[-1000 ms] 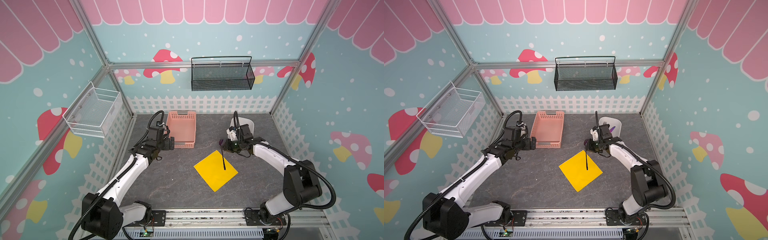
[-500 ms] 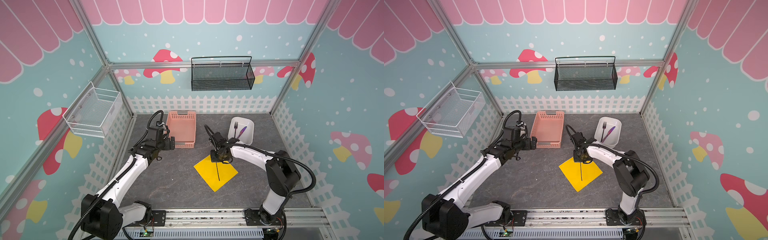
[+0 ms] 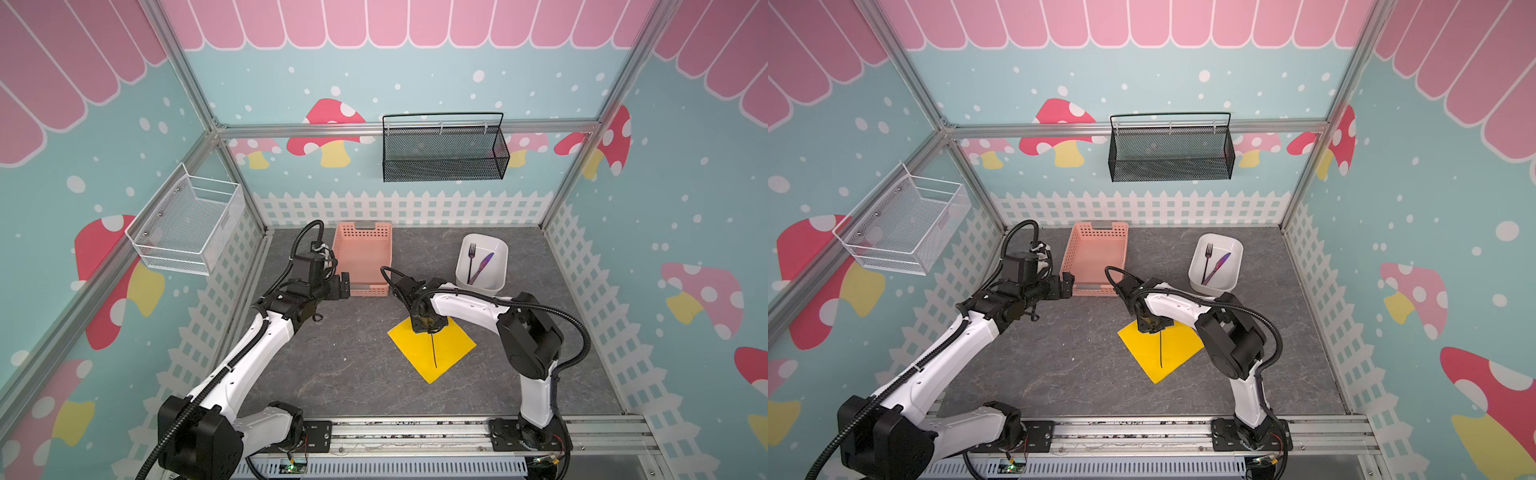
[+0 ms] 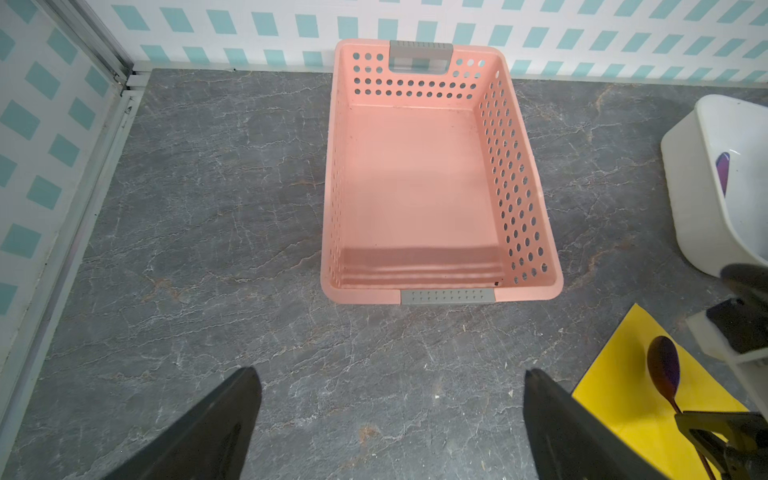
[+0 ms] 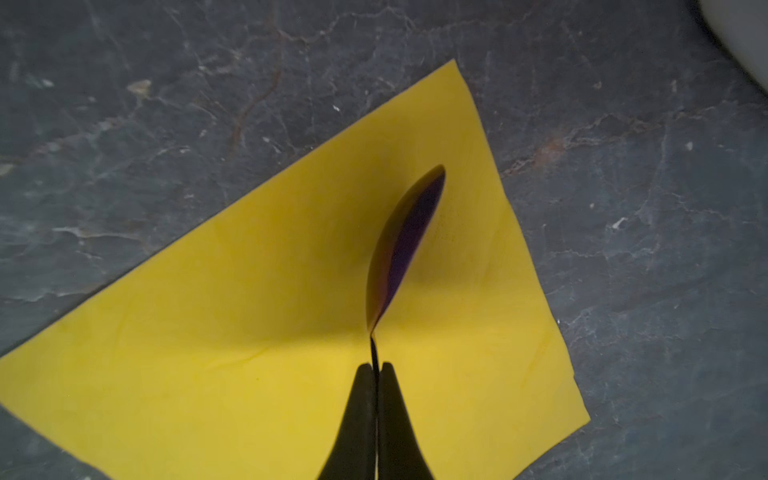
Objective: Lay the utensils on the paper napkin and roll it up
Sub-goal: 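Carry the purple spoon over the yellow napkin with the right gripper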
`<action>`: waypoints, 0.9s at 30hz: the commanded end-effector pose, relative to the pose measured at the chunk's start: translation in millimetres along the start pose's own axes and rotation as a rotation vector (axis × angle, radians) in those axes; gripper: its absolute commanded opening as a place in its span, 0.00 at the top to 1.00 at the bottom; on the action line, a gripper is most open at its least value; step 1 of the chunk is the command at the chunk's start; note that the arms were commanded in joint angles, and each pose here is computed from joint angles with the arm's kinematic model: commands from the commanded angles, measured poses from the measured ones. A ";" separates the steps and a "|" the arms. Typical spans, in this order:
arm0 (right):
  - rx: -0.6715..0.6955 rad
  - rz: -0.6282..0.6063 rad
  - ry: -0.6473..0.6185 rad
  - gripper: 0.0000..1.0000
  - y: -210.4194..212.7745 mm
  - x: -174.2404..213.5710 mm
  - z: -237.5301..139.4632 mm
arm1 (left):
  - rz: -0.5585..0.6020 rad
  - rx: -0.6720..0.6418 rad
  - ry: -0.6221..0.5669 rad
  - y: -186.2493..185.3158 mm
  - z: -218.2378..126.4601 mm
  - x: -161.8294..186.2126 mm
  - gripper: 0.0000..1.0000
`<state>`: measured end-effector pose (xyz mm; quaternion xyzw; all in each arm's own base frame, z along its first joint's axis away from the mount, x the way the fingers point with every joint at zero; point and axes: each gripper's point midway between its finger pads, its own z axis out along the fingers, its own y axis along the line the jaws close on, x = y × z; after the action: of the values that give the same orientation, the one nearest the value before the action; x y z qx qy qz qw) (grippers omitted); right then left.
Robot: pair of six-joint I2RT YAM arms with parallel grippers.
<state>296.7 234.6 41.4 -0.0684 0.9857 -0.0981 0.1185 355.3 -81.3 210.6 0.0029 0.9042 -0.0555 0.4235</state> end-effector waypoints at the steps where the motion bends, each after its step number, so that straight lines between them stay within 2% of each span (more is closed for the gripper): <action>1: 0.117 0.010 0.011 1.00 -16.4 3.4 -2.2 | -0.021 0.030 -0.027 -5.3 -7.9 -7.6 0.00; 15: 0.086 -0.018 0.034 0.98 8.8 3.7 4.8 | -0.028 0.043 -0.026 -7.5 -7.7 -7.3 0.00; 21: 0.021 -0.018 0.030 0.92 20.5 1.4 3.0 | -0.027 0.040 -0.021 -6.7 -6.8 -5.8 0.00; 27: -0.045 -0.027 0.011 0.80 29.1 -7.0 -8.2 | -0.024 0.034 -0.023 -6.0 -6.9 -6.2 0.00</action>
<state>294.7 254.0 33.9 -0.0829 0.9860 -0.1029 0.1013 354.6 -85.0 212.4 -0.0007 0.9031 -0.0697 0.4238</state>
